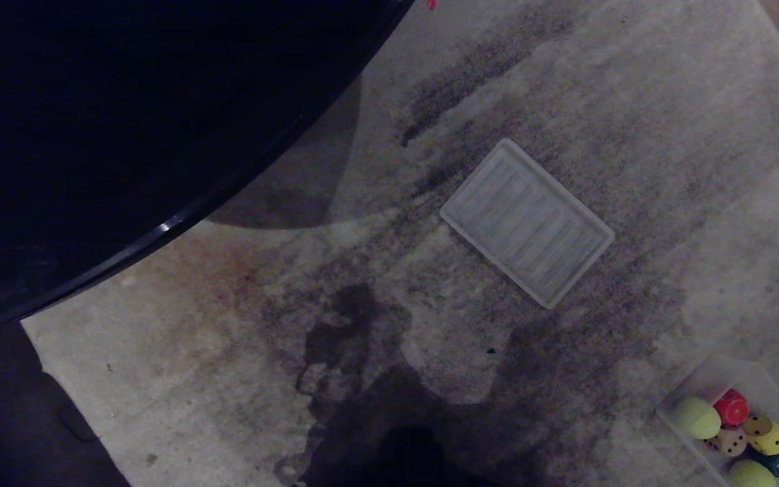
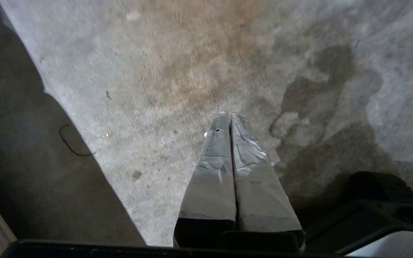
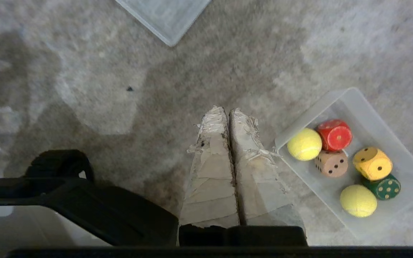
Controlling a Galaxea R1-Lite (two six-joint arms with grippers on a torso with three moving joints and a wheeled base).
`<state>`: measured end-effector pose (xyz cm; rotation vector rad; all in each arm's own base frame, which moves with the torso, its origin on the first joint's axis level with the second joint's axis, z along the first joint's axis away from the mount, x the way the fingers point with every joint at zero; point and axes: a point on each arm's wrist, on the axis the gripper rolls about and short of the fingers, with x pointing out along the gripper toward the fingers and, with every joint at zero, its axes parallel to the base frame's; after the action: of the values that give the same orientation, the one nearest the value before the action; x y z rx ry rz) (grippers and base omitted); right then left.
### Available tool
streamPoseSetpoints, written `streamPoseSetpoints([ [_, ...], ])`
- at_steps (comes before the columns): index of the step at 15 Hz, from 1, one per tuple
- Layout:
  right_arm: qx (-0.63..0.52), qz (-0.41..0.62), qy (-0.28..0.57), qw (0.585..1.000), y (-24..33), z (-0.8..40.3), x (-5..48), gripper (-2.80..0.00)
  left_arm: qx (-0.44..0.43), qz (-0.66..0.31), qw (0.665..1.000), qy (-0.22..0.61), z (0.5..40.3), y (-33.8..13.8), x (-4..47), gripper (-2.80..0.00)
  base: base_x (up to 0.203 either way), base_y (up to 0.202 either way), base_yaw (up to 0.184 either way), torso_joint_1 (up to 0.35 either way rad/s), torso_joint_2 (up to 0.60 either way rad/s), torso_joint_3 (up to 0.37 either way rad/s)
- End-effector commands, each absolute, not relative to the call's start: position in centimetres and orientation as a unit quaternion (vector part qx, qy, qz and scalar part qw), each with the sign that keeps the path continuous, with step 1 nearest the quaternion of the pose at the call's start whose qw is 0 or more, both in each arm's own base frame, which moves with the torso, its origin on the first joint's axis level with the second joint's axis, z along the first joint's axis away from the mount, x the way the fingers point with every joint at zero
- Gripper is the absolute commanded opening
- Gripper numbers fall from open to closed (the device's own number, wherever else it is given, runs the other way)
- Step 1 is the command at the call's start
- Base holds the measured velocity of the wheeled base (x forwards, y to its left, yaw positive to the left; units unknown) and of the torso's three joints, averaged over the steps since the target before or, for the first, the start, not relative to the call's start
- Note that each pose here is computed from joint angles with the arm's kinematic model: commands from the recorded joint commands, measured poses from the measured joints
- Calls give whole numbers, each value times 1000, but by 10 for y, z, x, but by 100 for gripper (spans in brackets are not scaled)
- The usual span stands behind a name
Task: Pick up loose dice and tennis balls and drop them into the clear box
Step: Close the lid
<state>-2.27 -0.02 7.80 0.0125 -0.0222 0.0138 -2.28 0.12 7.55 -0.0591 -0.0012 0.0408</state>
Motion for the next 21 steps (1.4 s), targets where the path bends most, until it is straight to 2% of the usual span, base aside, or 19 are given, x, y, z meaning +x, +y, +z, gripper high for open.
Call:
streamPoseSetpoints([
  [1,5,7,-6,1000,0,75,-22,-280,-31,21,999,1,75,1,-23,-280,0,0,0,2,0,-205],
  [6,6,2,-10,1000,0,77,-23,-280,-36,21,999,0,75,1,-23,-280,0,0,0,1,2,-57],
  [8,7,1,-11,1000,0,103,-26,-280,-36,21,999,0,75,1,-23,-280,0,0,0,0,0,0],
  [10,16,-1,41,999,0,132,-14,-280,-36,21,999,0,75,1,-23,-280,0,0,0,0,0,0],
  [13,39,-16,151,988,-1,164,32,-280,-36,21,999,0,75,1,-23,-280,0,0,0,0,0,0],
  [16,79,-36,230,969,-3,168,98,-280,-36,21,999,0,75,1,-23,-280,0,0,0,0,0,0],
  [18,109,-53,254,960,-5,159,148,-280,-36,21,999,0,75,1,-23,-280,0,0,0,0,0,0],
  [21,156,-73,245,954,-7,138,218,-280,-36,21,999,0,75,1,-23,-280,0,0,0,0,0,0],
])
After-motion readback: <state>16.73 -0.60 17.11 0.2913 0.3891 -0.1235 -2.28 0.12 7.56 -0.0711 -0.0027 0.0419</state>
